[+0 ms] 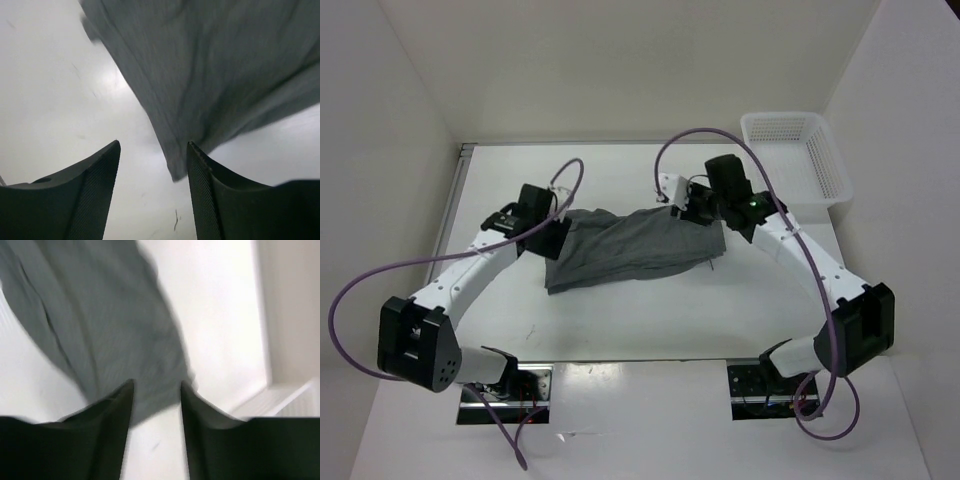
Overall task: Fold and stack the shorts
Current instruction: Fold the shorts
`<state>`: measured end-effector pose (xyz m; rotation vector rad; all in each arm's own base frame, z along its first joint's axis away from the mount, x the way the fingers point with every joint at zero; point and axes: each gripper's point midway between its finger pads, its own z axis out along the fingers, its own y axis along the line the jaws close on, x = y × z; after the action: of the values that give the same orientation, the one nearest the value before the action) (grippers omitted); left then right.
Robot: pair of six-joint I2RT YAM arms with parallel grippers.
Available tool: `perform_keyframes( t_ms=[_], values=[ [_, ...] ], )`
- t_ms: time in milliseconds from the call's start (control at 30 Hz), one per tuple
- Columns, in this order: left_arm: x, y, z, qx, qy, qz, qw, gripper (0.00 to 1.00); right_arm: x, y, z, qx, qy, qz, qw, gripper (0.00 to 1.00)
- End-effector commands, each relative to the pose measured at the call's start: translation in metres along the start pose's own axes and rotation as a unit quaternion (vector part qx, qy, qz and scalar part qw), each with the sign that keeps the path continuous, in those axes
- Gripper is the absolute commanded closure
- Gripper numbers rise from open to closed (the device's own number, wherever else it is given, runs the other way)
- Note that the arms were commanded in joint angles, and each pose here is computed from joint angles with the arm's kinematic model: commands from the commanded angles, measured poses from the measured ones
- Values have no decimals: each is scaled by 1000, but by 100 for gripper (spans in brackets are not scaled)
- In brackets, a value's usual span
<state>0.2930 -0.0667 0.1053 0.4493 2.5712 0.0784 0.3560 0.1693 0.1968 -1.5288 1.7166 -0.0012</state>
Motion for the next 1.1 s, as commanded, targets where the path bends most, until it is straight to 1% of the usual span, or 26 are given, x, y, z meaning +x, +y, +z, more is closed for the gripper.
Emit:
perform_keyframes(
  t_ms=[0,33,67,100,167,200,267,300,333,433,467,533,567,700,733,767,833,900,933,967,1033,1067],
  values=[
    [-55,4,-18,20,-91,-20,995,36,-66,32,22,-52,-87,47,994,63],
    [-56,6,-11,13,-87,-20,996,36,-73,39,33,-56,-87,37,994,70],
    [-53,6,4,9,-69,-19,997,36,-79,60,54,-79,-76,21,994,75],
    [-53,11,14,0,-69,-23,997,36,-87,67,65,-83,-85,8,993,82],
    [-46,17,36,-9,-49,-31,998,36,-99,76,81,-91,-91,-5,992,86],
    [-48,20,41,-11,-51,-35,998,36,-97,82,96,-103,-86,5,991,88],
    [-60,29,53,-13,-57,-46,997,35,-104,79,116,-107,-90,19,990,89],
    [-74,30,52,-9,-69,-47,996,35,-105,80,123,-113,-91,19,989,89],
    [-80,37,55,-14,-70,-53,996,35,-111,75,128,-108,-97,18,989,92],
    [-100,51,77,-18,-72,-67,995,33,-109,83,144,-127,-93,26,987,92],
    [-103,61,81,-23,-71,-75,994,33,-113,87,143,-134,-99,23,986,92],
    [-111,70,91,-23,-69,-84,994,33,-108,99,148,-145,-90,26,985,93],
    [-111,74,93,-11,-67,-91,993,33,-110,106,151,-156,-92,24,983,93],
    [-110,67,95,30,-60,-98,993,33,-100,128,155,-178,-76,17,981,93],
    [-105,64,100,38,-49,-98,993,33,-89,137,158,-190,-62,20,980,93],
    [-106,67,103,40,-49,-102,993,32,-84,147,158,-200,-57,11,978,93],
    [-94,66,118,48,-25,-107,993,32,-70,161,165,-212,-41,-8,976,93],
    [-93,65,129,50,-15,-108,993,32,-58,173,165,-221,-30,-31,974,95],
    [-95,65,129,54,-21,-108,993,32,-52,181,164,-230,-19,-42,972,95],
    [-96,62,129,60,-22,-108,992,31,-40,190,161,-244,-5,-47,969,97],
    [-100,56,128,79,-30,-107,991,31,-44,199,156,-255,-10,-60,965,98],
    [-101,52,128,90,-32,-106,990,31,-36,205,153,-264,1,-58,963,98]
  ],
)
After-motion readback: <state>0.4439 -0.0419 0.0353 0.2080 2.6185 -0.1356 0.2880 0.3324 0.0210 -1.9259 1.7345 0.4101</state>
